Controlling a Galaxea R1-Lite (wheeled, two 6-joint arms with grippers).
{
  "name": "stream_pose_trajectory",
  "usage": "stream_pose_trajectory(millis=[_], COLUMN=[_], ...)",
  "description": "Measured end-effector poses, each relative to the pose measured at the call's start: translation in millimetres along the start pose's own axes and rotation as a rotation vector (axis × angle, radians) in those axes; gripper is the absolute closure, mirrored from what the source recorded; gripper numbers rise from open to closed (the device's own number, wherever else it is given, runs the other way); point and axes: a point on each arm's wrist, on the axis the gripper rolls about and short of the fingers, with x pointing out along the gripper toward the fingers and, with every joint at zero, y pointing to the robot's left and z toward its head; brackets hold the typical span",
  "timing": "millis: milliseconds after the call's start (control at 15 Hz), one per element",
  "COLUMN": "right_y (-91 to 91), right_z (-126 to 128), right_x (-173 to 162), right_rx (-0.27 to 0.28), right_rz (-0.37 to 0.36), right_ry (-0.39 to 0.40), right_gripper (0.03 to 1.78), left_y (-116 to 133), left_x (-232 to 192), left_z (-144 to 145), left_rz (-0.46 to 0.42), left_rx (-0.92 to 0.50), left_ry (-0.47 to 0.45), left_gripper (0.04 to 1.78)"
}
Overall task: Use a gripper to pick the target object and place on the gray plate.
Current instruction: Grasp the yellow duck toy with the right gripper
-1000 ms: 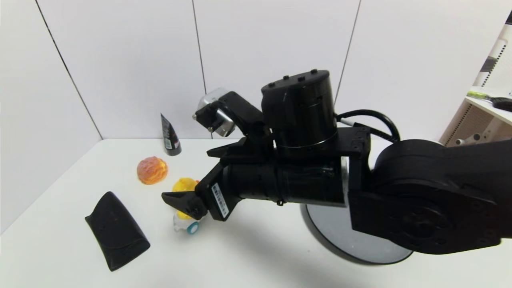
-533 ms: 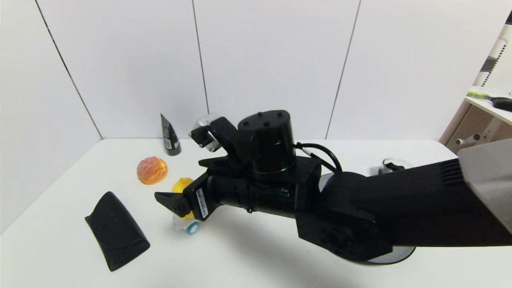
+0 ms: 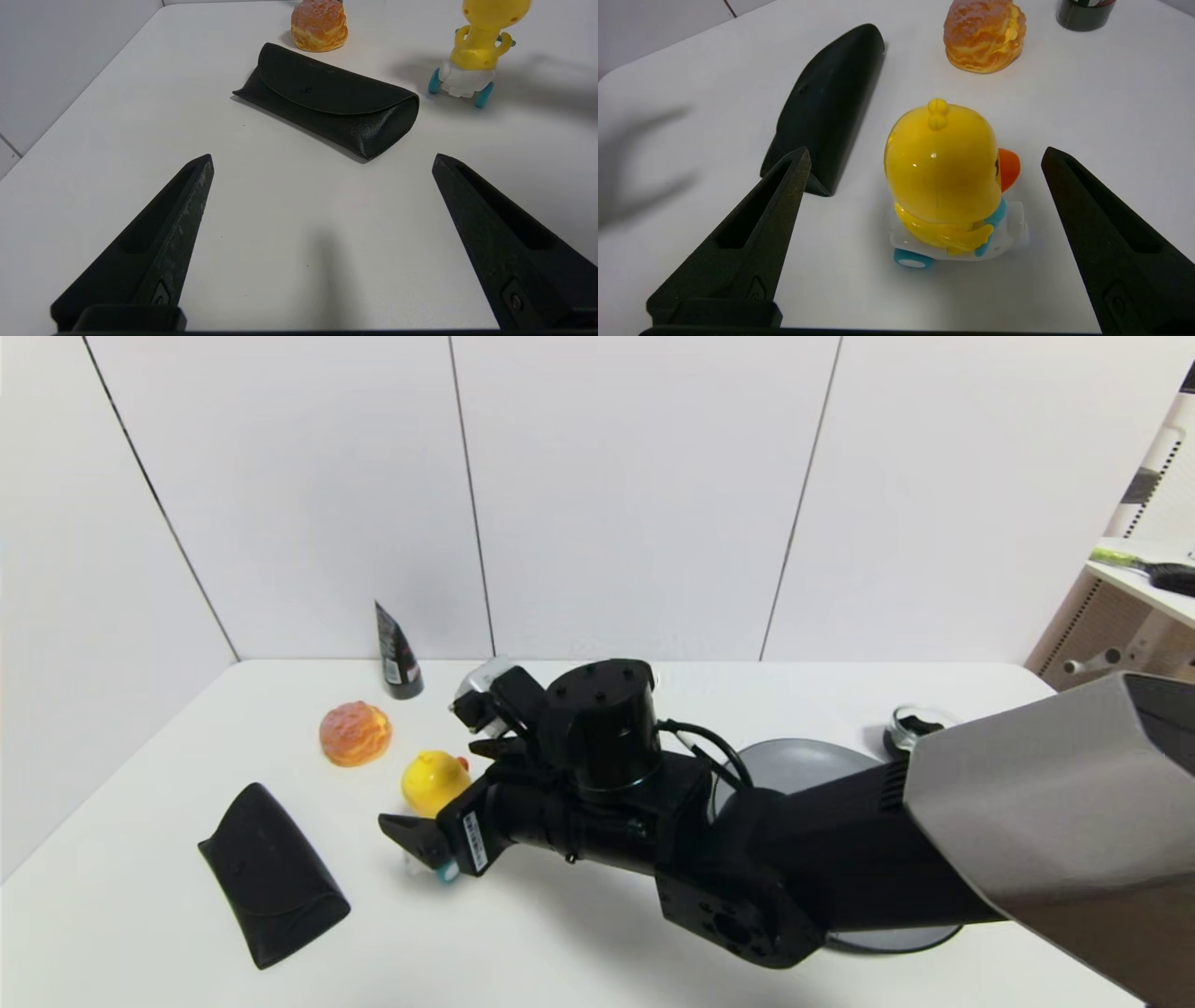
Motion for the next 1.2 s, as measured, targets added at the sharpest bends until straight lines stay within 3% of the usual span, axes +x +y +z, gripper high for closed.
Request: stream_pose_trajectory(millis=[600,1200], right_y=[-7.2,-27.0], right_z=[-37.2,-41.3], right_x=[27.2,56.2], right_rx=[-0.008,-0.012], right_rz=[-0.032,-0.061], right_ry=[0.026,-0.021], right_gripper=[0.1,0.1], left_y=[0.0,0.0], left_x=[0.0,0.0], left_z=[0.0,0.0], left_rz=[0.0,0.0], left_rx=[0.0,0.0], left_ry=[0.0,0.0], left_gripper=[0.13,0.13])
